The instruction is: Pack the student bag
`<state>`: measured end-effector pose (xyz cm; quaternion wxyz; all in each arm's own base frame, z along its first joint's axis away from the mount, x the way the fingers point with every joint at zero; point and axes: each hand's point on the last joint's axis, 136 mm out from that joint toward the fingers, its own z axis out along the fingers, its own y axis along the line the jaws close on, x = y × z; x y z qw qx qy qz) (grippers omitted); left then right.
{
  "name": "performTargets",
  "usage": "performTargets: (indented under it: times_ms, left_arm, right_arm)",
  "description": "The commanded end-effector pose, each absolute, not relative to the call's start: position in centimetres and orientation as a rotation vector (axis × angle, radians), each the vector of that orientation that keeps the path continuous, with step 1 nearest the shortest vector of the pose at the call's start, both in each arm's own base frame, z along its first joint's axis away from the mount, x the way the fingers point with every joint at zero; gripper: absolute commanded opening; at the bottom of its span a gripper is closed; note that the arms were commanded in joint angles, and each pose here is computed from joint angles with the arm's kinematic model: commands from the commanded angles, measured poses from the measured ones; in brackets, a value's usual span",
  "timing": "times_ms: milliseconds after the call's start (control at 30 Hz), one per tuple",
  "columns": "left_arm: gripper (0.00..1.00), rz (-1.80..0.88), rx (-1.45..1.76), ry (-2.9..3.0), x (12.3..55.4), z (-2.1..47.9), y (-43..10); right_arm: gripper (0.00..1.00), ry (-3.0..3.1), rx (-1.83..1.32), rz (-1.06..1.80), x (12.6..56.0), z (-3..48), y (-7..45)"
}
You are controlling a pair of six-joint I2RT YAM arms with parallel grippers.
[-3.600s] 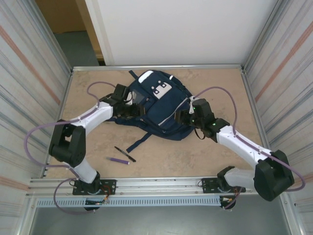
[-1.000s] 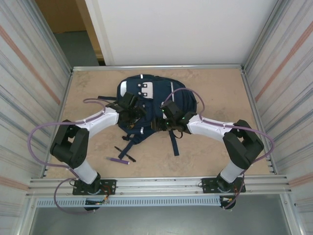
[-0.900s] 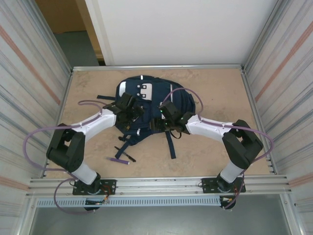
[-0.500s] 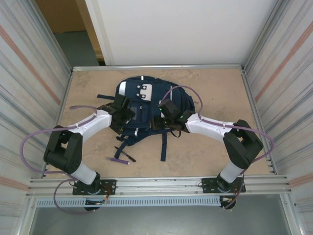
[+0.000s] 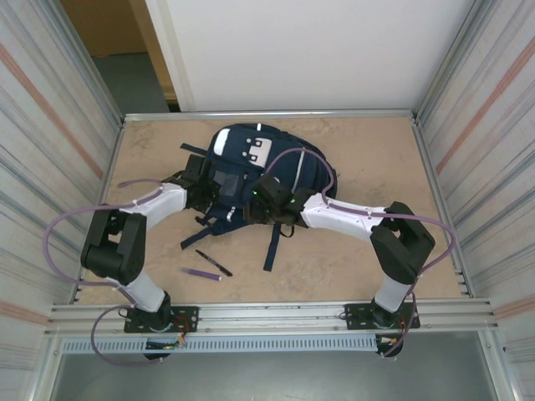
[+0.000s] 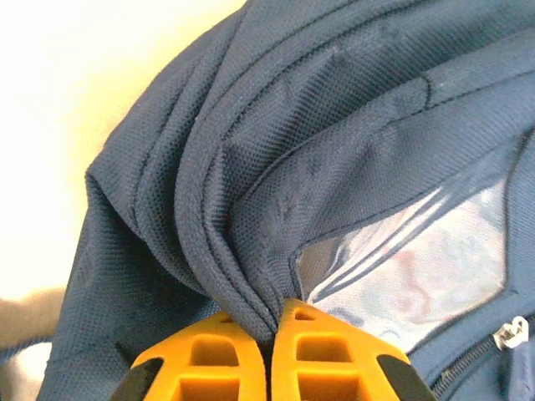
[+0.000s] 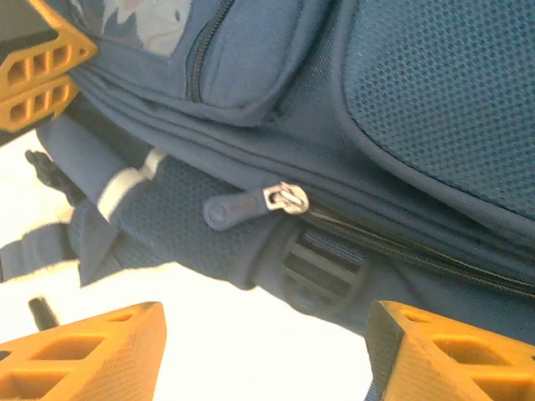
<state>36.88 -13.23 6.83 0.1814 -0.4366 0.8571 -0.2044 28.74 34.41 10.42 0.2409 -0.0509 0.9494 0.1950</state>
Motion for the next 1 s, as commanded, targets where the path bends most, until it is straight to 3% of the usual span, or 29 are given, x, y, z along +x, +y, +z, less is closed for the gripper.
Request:
performTargets:
  times_ms: [0, 133, 333, 733, 967]
  left_arm:
    - [0.00, -0.644, -1.142, 2.480, 34.7, 8.6, -14.7]
    - [0.00, -0.695, -1.131, 2.446, 34.2, 10.2, -14.9]
    - [0.00, -0.766, -1.095, 2.415, 34.2, 12.6, -15.3]
    - [0.00, -0.872, -1.139, 2.338, 33.3, 13.9, -16.1]
    - [0.00, -0.920, -1.146, 2.303, 33.2, 14.9, -16.4]
  right_arm:
    - [0.65, 2.588, -0.044, 0.429, 29.4, 10.6, 33.7]
    - [0.64, 2.613, -0.184, 0.401, 29.5, 10.5, 35.1]
    - [0.66, 2.587, -0.365, 0.016, 28.4, 10.7, 33.3]
    - [0.54, 2.415, -0.066, -0.176, 26.9, 11.2, 34.4]
    - [0.54, 2.424, 0.034, -0.239, 27.8, 9.8, 33.7]
